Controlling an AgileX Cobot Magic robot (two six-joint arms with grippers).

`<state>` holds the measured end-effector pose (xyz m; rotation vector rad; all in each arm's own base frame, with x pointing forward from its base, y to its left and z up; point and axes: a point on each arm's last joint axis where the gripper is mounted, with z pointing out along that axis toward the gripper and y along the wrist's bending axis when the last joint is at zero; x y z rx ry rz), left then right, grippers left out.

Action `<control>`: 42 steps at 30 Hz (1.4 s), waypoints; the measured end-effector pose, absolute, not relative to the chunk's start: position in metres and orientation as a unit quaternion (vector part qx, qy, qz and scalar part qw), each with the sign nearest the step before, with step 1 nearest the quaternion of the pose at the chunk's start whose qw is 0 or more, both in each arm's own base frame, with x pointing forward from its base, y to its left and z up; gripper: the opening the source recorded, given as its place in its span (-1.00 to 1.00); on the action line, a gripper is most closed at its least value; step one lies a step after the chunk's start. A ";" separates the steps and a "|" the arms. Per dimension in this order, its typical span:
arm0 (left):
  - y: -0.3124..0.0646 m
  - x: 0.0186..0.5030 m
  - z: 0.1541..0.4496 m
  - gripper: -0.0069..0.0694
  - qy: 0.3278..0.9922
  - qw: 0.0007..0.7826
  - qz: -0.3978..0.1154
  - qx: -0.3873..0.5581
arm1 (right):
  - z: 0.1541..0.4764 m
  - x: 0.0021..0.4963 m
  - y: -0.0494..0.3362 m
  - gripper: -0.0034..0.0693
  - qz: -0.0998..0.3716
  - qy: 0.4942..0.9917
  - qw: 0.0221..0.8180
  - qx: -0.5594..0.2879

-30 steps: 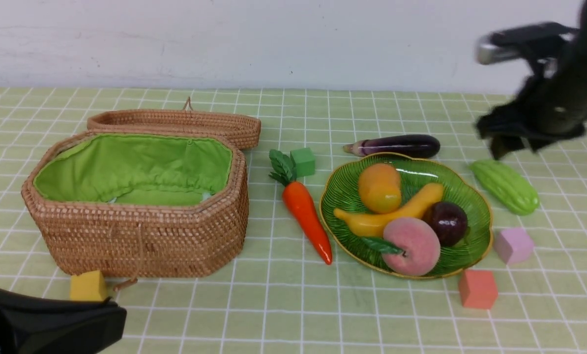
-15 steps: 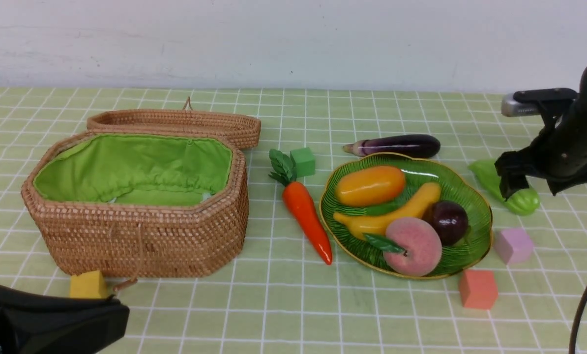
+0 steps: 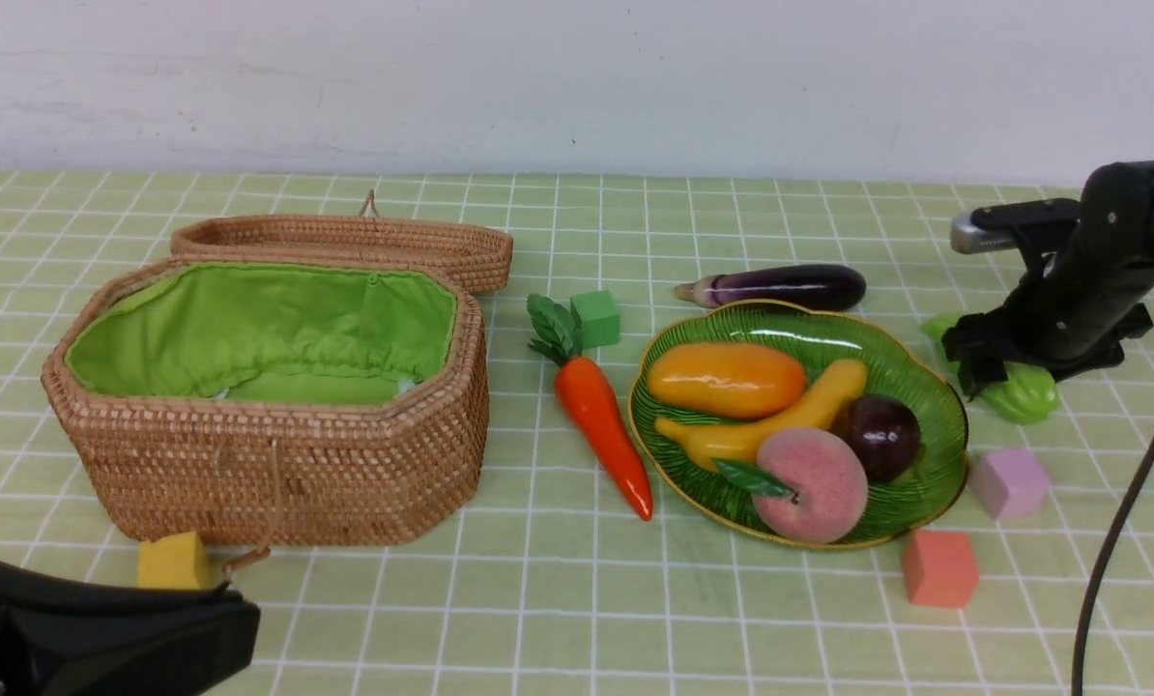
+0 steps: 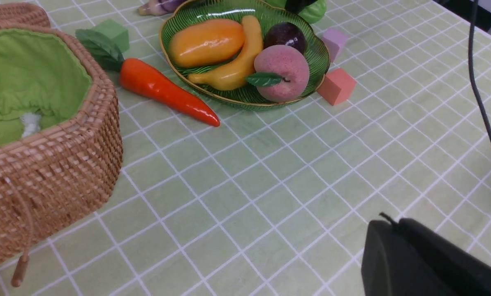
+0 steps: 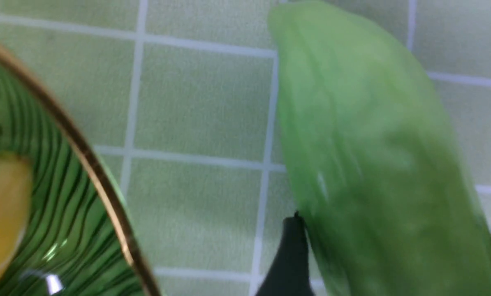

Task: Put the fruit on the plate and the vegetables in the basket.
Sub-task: Take a chayote with your right arm and place it on the basket on the left.

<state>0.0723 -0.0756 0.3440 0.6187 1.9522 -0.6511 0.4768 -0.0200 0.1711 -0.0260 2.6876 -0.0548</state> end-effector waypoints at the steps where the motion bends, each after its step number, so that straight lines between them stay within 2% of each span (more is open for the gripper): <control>1: -0.076 0.072 0.344 -0.83 0.799 0.476 -0.266 0.253 | 0.170 0.477 -0.020 0.63 -0.020 0.974 0.223 -0.009; 5: -0.076 0.072 0.344 -0.82 0.799 0.474 -0.270 0.252 | 0.165 0.477 -0.020 0.40 -0.020 0.976 0.215 -0.010; 16: -0.076 0.072 0.344 -0.81 0.799 0.475 -0.266 0.253 | 0.176 0.470 -0.020 0.39 -0.024 0.980 0.197 -0.028; 19: -0.075 0.072 0.343 -0.81 0.801 0.475 -0.260 0.256 | 0.215 0.461 -0.018 0.39 -0.022 0.975 0.219 -0.033; 20: -0.075 0.073 0.343 -0.81 0.801 0.475 -0.258 0.257 | 0.239 0.453 -0.015 0.39 -0.015 0.972 0.234 -0.030; 21: -0.075 0.073 0.343 -0.81 0.801 0.475 -0.258 0.257 | 0.243 0.452 -0.014 0.39 -0.012 0.971 0.236 -0.030; 22: -0.074 0.073 0.343 -0.81 0.801 0.477 -0.254 0.258 | 0.272 0.440 -0.006 0.39 0.004 0.967 0.252 -0.029; 23: -0.074 0.073 0.343 -0.81 0.801 0.477 -0.254 0.259 | 0.275 0.438 -0.005 0.39 0.006 0.967 0.254 -0.030; 24: -0.074 0.073 0.343 -0.81 0.801 0.477 -0.252 0.259 | 0.292 0.430 0.002 0.39 0.019 0.964 0.264 -0.033; 25: -0.074 0.074 0.342 -0.81 0.801 0.479 -0.248 0.259 | 0.323 0.413 0.021 0.39 0.046 0.955 0.285 -0.062; 30: -0.072 0.075 0.342 -0.81 0.805 0.483 -0.239 0.248 | 0.365 0.381 0.077 0.39 0.102 0.928 0.320 -0.160; 32: -0.069 0.078 0.342 -0.81 0.812 0.487 -0.224 0.231 | 0.385 0.359 0.128 0.39 0.141 0.895 0.338 -0.256; 33: -0.068 0.078 0.342 -0.81 0.813 0.486 -0.224 0.227 | 0.387 0.358 0.133 0.39 0.146 0.891 0.340 -0.262; 34: -0.066 0.080 0.341 -0.81 0.819 0.487 -0.211 0.218 | 0.395 0.347 0.163 0.39 0.164 0.868 0.349 -0.313; 37: -0.056 0.082 0.339 -0.81 0.832 0.493 -0.175 0.184 | 0.401 0.333 0.218 0.39 0.186 0.822 0.368 -0.392; 42: -0.037 0.076 0.344 -0.81 0.829 0.522 -0.158 0.127 | 0.386 0.326 0.295 0.39 0.203 0.765 0.393 -0.468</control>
